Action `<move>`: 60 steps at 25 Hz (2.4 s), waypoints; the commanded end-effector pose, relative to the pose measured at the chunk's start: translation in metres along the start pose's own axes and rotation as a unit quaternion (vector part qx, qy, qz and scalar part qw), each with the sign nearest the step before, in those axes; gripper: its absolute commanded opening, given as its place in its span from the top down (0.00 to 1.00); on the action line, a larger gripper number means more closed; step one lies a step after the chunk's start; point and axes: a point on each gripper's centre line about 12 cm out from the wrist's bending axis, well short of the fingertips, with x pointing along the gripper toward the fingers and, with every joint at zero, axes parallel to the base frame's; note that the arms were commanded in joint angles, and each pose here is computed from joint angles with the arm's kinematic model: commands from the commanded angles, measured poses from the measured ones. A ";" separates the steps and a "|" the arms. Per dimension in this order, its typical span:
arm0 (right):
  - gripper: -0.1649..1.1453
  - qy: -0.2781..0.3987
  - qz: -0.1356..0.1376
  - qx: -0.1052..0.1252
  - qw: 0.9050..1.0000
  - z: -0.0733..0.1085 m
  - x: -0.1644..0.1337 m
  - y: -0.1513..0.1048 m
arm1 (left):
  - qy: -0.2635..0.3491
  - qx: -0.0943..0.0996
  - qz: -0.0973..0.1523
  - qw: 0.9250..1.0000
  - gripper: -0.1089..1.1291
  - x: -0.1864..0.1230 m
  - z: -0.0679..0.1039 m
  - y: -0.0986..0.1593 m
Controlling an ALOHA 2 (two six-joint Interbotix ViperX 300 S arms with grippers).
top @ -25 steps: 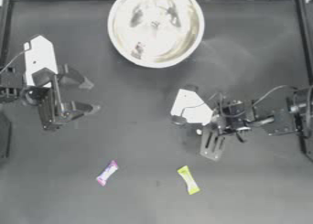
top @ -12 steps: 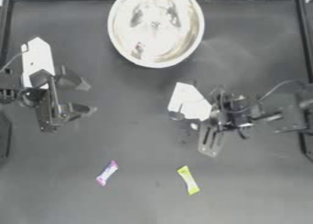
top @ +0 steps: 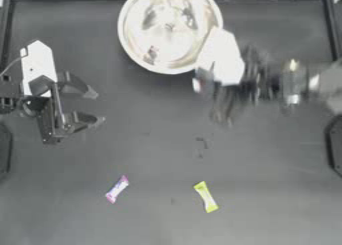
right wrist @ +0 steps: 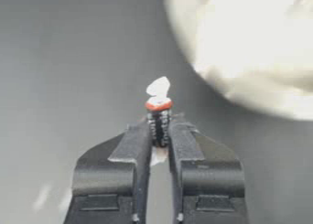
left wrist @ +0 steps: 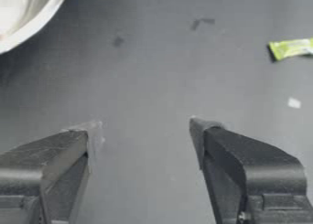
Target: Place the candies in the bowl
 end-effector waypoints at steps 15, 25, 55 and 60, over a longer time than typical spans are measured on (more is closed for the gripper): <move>0.52 -0.025 -0.097 0.046 0.994 0.073 0.101 -0.092 | -0.022 0.000 -0.003 1.000 0.17 -0.005 0.009 -0.001; 0.06 -0.027 -0.092 0.062 0.994 0.078 0.109 -0.096 | -0.010 -0.022 -0.007 1.000 0.15 -0.005 0.007 -0.002; 0.13 -0.101 0.130 0.019 0.986 -0.028 -0.083 0.033 | 0.145 -0.076 0.025 0.986 0.15 0.018 -0.002 -0.057; 0.13 -0.094 0.152 -0.007 0.984 -0.049 -0.091 0.044 | 0.160 -0.086 0.033 0.983 0.15 0.021 -0.011 -0.074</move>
